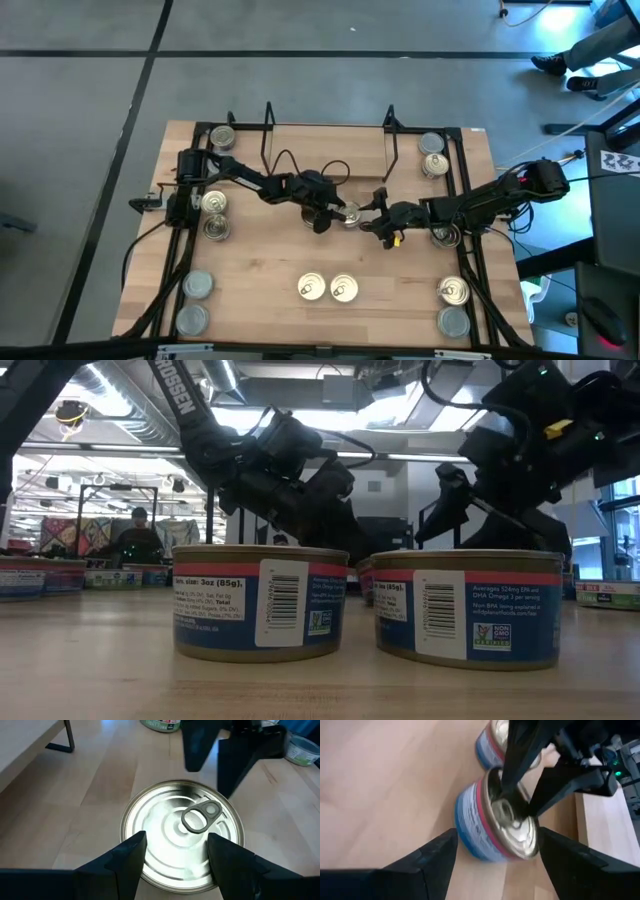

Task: Stack canned seafood by type on shelf
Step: Put the blue and pink tuna can on the shelf, then stack the blue and pink tuna can on top of the blue and pink tuna can on the shelf

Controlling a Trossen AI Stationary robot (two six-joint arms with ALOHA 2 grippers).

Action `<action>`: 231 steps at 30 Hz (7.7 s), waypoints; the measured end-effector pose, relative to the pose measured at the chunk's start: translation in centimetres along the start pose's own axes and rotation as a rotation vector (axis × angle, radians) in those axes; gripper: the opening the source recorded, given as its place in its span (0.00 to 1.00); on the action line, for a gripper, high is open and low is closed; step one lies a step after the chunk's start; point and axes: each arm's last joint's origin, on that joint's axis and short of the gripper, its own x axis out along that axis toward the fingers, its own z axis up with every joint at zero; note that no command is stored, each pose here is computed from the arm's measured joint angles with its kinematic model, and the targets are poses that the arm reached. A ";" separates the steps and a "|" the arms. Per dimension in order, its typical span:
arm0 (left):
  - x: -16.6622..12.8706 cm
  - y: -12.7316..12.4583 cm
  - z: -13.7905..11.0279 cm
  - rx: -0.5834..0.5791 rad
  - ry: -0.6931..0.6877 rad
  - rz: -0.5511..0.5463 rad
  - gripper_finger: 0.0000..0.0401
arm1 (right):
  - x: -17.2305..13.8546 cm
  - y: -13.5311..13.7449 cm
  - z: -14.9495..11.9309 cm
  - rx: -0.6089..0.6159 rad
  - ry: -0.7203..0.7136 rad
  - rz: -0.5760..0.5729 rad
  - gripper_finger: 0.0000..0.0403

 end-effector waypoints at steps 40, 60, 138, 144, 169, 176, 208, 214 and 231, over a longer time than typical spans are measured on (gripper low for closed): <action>-0.1 0.1 0.1 -0.042 -0.017 0.003 0.53 | 5.2 1.0 0.2 -0.371 0.164 -0.119 0.51; -8.7 -4.7 4.8 0.090 0.115 0.232 0.53 | 0.3 1.2 4.1 -0.226 0.087 -0.288 0.49; -14.0 -8.6 -3.8 0.103 -0.021 0.253 0.53 | 5.2 -19.8 -2.7 0.458 0.759 -0.297 0.76; -14.0 -8.6 -3.7 0.103 -0.030 0.251 0.53 | 1.9 -16.4 4.4 0.498 0.538 -0.081 0.73; -8.7 -2.4 -2.6 0.206 0.117 0.159 0.53 | 4.2 -3.5 9.6 0.325 0.001 0.097 0.74; -7.9 -2.1 -3.2 0.188 0.114 0.137 0.53 | 5.9 -2.5 9.0 0.186 0.008 0.143 0.74; -7.9 0.2 -3.2 -0.042 0.076 0.110 0.53 | 12.6 0.4 6.1 -0.220 0.189 -0.181 0.74; -7.9 0.2 -3.2 -0.047 0.077 0.109 0.53 | 13.3 -0.3 6.3 -0.211 0.196 -0.206 0.72; -8.6 -0.4 -2.4 -0.079 0.046 0.099 0.53 | 11.5 1.2 7.9 -0.233 0.234 -0.183 0.50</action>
